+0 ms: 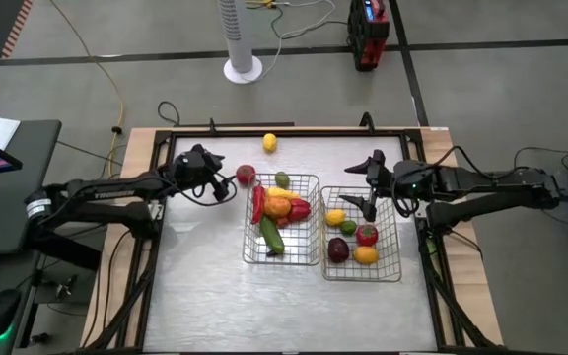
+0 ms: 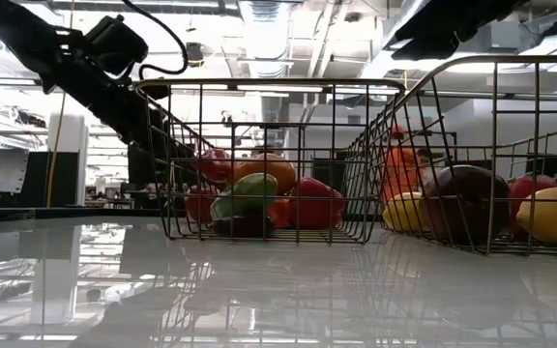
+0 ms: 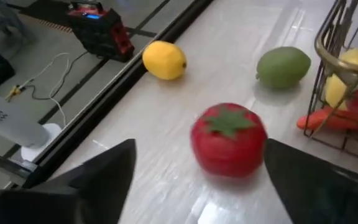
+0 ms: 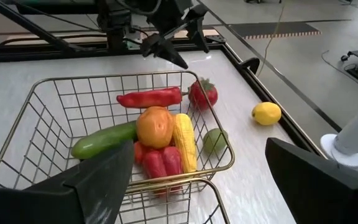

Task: Sort produce into baskets
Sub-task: Put the tomato into the left wire basket

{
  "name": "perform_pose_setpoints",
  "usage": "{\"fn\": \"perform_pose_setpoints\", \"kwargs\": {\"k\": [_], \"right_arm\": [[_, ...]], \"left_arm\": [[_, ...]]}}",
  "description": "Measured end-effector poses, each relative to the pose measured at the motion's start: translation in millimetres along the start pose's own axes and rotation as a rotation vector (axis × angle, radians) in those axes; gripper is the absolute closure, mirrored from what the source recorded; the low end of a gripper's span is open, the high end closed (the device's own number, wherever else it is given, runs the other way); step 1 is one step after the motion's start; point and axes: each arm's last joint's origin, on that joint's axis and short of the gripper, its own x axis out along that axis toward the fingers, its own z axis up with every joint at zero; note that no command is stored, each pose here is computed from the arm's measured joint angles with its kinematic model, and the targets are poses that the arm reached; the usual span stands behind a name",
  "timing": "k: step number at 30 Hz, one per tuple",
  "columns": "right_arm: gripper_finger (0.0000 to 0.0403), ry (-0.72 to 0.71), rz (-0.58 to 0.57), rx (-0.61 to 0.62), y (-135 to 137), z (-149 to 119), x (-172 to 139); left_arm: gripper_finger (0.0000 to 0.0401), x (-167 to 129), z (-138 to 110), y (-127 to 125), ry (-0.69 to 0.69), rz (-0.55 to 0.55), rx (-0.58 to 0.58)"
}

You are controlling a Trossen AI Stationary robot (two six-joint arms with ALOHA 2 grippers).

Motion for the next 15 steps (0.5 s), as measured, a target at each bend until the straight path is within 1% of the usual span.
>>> {"fn": "perform_pose_setpoints", "kwargs": {"k": [3,5,10,15], "right_arm": [[0.0014,0.000,0.000,0.013,0,0,0],[0.0014,0.000,0.000,0.025,0,0,0],[0.0014,0.000,0.000,0.038,0,0,0],[0.0014,0.015,0.000,0.042,0,-1,0]], "left_arm": [[0.0019,9,-2,-2,0.008,-0.014,0.020],[0.0006,16,-2,-4,0.000,-0.032,0.030],[0.0011,37,1,-4,0.007,-0.040,0.036],[0.0007,61,0,5,0.073,-0.076,0.002]]}}
